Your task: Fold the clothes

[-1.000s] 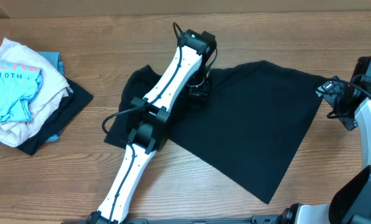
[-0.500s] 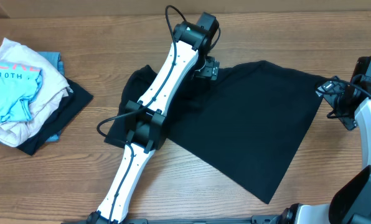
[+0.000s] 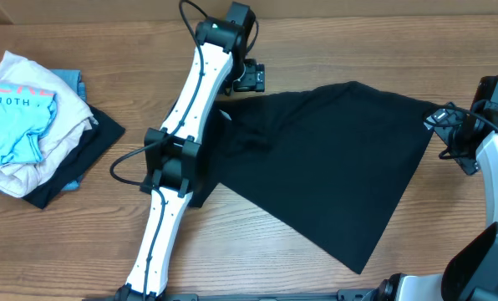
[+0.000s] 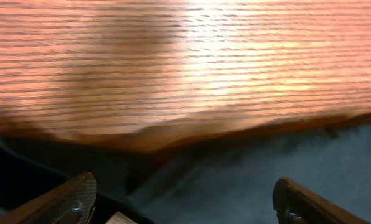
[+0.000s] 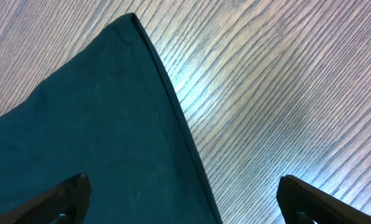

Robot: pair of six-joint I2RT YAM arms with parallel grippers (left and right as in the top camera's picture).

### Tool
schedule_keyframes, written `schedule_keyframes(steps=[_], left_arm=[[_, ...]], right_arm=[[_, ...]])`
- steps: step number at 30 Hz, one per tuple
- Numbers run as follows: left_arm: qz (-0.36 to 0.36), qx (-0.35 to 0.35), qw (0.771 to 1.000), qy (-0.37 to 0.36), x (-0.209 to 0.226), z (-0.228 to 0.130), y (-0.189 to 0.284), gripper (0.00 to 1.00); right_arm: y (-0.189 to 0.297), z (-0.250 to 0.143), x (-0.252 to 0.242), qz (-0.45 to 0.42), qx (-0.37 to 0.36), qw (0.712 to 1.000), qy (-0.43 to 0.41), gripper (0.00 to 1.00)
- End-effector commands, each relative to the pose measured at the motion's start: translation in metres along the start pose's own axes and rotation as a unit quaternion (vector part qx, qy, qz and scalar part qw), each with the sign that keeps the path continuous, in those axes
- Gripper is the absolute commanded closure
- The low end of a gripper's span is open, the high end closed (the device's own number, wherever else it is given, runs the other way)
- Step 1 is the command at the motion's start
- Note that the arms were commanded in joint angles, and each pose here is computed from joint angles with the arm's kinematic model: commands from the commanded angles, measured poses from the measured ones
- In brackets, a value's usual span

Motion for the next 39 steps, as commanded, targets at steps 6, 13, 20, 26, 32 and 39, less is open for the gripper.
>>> schedule_keyframes(steps=[6, 13, 20, 26, 32, 39], left_arm=[[0.012, 0.032, 0.999, 0.019, 0.015, -0.009, -0.014, 0.06], [0.043, 0.084, 0.995, 0.041, 0.047, -0.026, -0.014, 0.09], [0.107, 0.130, 0.985, 0.039, 0.069, -0.046, -0.022, 0.09], [0.077, 0.126, 0.988, 0.045, 0.061, -0.044, -0.016, 0.20], [-0.006, 0.008, 0.999, 0.044, 0.034, -0.010, 0.064, 0.14], [-0.060, 0.061, 0.995, 0.060, 0.011, -0.020, 0.020, 0.41]], right_arm=[[0.007, 0.008, 0.004, 0.006, -0.016, 1.000, 0.000, 0.00], [0.007, 0.008, 0.004, 0.007, -0.017, 1.000, 0.000, 0.00], [0.007, 0.008, 0.004, 0.007, -0.017, 1.000, 0.000, 0.00], [0.007, 0.008, 0.004, 0.006, -0.016, 1.000, 0.000, 0.00], [0.007, 0.008, 0.004, 0.007, -0.017, 1.000, 0.000, 0.00], [0.007, 0.008, 0.004, 0.007, -0.017, 1.000, 0.000, 0.00]])
Point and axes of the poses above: each gripper's point midway between its finger pads, its own y axis back along the fingers, its own x axis along the line the jaws close on, z = x × y, the point moved 4 cm from there along y, back along the fingers, and after that the axes turned 6 degrees about -y, right-handed, at the moved point
